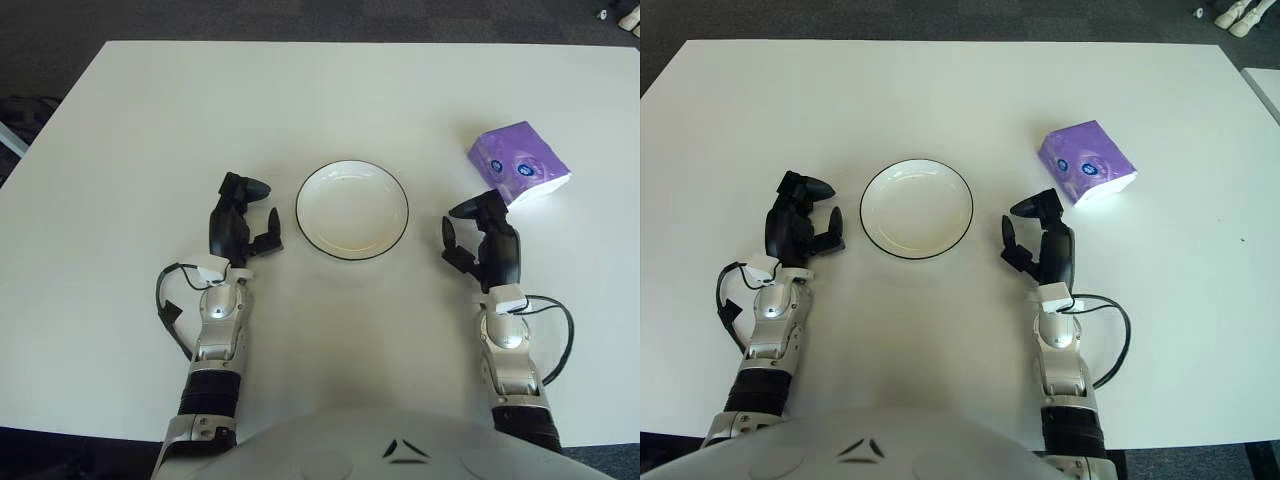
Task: Put the tissue paper into the plate.
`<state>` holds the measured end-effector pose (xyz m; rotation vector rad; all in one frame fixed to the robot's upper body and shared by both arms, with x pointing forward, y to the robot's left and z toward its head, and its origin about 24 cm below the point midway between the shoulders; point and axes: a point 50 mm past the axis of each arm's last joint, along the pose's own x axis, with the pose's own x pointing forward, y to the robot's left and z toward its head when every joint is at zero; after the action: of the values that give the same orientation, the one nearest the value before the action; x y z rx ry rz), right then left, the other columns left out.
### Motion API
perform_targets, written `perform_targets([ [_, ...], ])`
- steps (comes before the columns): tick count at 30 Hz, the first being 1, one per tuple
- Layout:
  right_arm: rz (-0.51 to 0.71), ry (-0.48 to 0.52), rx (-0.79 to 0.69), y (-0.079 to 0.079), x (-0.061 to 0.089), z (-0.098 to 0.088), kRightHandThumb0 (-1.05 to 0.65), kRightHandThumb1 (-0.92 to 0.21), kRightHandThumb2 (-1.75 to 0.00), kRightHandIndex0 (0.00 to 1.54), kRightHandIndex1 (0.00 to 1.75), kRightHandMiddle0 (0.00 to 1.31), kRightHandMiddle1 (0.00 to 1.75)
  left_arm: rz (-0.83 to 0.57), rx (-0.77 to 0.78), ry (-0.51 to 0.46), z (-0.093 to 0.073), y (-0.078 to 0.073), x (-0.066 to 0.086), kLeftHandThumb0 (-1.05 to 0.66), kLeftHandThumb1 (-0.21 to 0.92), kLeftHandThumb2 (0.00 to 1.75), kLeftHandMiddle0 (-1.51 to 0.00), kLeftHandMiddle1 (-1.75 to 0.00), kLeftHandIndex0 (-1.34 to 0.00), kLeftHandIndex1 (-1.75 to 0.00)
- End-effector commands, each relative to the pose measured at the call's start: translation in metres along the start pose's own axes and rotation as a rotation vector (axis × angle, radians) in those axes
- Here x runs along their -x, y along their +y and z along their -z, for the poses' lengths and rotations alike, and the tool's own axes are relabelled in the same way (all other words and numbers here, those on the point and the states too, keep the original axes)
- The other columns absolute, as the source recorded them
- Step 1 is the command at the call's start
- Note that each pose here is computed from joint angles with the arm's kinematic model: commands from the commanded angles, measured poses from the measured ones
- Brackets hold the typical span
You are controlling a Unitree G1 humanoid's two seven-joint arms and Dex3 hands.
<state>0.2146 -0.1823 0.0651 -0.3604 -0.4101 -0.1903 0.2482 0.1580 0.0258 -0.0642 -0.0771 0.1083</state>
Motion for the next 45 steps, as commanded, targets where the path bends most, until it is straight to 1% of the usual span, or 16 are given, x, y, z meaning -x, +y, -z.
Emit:
perform_targets([
  [1, -0.031, -0.015, 0.091, -0.005, 0.002, -0.001, -0.5, -0.9, -0.68, 0.15, 1.09, 0.1, 1.53, -0.017, -0.004, 0.167, 0.034, 0.005, 0.02, -0.01, 0.27, 1.39, -0.65, -1.75, -0.4, -1.75],
  [2, -0.044, -0.027, 0.13, -0.007, 0.001, 0.0, -0.56, -0.89, -0.73, 0.12, 1.07, 0.06, 1.44, -0.019, -0.005, 0.166, 0.034, 0.005, 0.02, -0.01, 0.27, 1.4, -0.66, -1.75, -0.4, -1.75],
  [4, -0.064, -0.049, 0.184, -0.012, -0.002, 0.002, -0.67, -0.88, -0.76, 0.05, 0.99, 0.03, 1.28, -0.019, -0.006, 0.163, 0.034, 0.005, 0.019, -0.01, 0.28, 1.38, -0.65, -1.74, -0.4, -1.75],
  [7, -0.088, -0.073, 0.23, -0.02, -0.007, 0.004, -0.76, -0.9, -0.69, 0.01, 0.82, 0.01, 1.09, -0.02, -0.007, 0.162, 0.034, 0.005, 0.019, -0.01, 0.29, 1.37, -0.64, -1.73, -0.39, -1.75],
  [8, -0.091, -0.076, 0.235, -0.021, -0.008, 0.004, -0.78, -0.91, -0.68, 0.01, 0.8, 0.01, 1.05, -0.02, -0.007, 0.163, 0.034, 0.005, 0.019, -0.01, 0.29, 1.37, -0.64, -1.73, -0.39, -1.75],
  [11, -0.105, -0.095, 0.272, -0.035, -0.017, 0.006, -0.85, -0.92, -0.62, 0.0, 0.65, 0.0, 0.89, -0.024, -0.01, 0.165, 0.034, 0.005, 0.018, -0.01, 0.29, 1.36, -0.64, -1.72, -0.39, -1.75],
  [13, -0.115, -0.114, 0.305, -0.043, -0.022, 0.005, -0.89, -0.92, -0.59, 0.0, 0.55, 0.0, 0.76, -0.022, -0.01, 0.167, 0.034, 0.006, 0.018, -0.01, 0.29, 1.36, -0.64, -1.72, -0.39, -1.75],
  [14, -0.12, -0.13, 0.326, -0.047, -0.024, 0.003, -0.92, -0.92, -0.58, 0.0, 0.47, 0.0, 0.66, -0.024, -0.01, 0.169, 0.034, 0.006, 0.018, -0.01, 0.3, 1.35, -0.64, -1.72, -0.39, -1.75],
  [15, -0.124, -0.141, 0.341, -0.049, -0.026, 0.002, -0.96, -0.92, -0.58, 0.0, 0.38, 0.0, 0.54, -0.025, -0.01, 0.17, 0.035, 0.006, 0.018, -0.01, 0.3, 1.35, -0.64, -1.72, -0.38, -1.75],
  [19, -0.139, -0.203, 0.397, -0.056, -0.035, -0.008, -1.02, -0.92, -0.57, 0.0, 0.14, 0.0, 0.23, -0.029, -0.009, 0.172, 0.034, 0.006, 0.018, -0.01, 0.31, 1.34, -0.63, -1.73, -0.37, -1.75],
  [22, -0.154, -0.243, 0.437, -0.06, -0.042, -0.02, -1.04, -0.92, -0.55, 0.0, 0.05, 0.0, 0.08, -0.027, -0.005, 0.166, 0.034, 0.005, 0.019, -0.01, 0.3, 1.35, -0.63, -1.74, -0.38, -1.75],
  [29, -0.174, -0.266, 0.557, -0.074, -0.051, -0.034, -1.05, -0.89, -0.39, 0.0, 0.0, 0.0, 0.01, -0.034, 0.002, 0.168, 0.035, 0.004, 0.018, -0.01, 0.28, 1.37, -0.64, -1.75, -0.4, -1.75],
  [33, -0.16, -0.27, 0.683, -0.084, -0.059, -0.04, -1.05, -0.85, -0.35, 0.0, 0.0, 0.0, 0.0, -0.035, 0.007, 0.171, 0.036, 0.004, 0.018, -0.01, 0.31, 1.35, -0.62, -1.74, -0.39, -1.75],
  [37, -0.137, -0.24, 0.706, -0.09, -0.062, -0.039, -1.05, -0.82, -0.32, 0.0, 0.0, 0.0, 0.0, -0.047, 0.011, 0.176, 0.036, 0.004, 0.017, -0.01, 0.32, 1.33, -0.61, -1.74, -0.38, -1.75],
  [40, -0.114, -0.223, 0.742, -0.099, -0.067, -0.038, -1.05, -0.81, -0.31, 0.0, 0.0, 0.0, 0.0, -0.052, 0.011, 0.171, 0.036, 0.003, 0.018, -0.01, 0.32, 1.33, -0.6, -1.74, -0.38, -1.75],
  [45, -0.098, -0.206, 0.775, -0.106, -0.078, -0.043, -1.05, -0.8, -0.3, 0.0, 0.0, 0.0, 0.0, -0.051, 0.015, 0.168, 0.037, 0.003, 0.018, -0.01, 0.32, 1.34, -0.61, -1.74, -0.38, -1.75],
])
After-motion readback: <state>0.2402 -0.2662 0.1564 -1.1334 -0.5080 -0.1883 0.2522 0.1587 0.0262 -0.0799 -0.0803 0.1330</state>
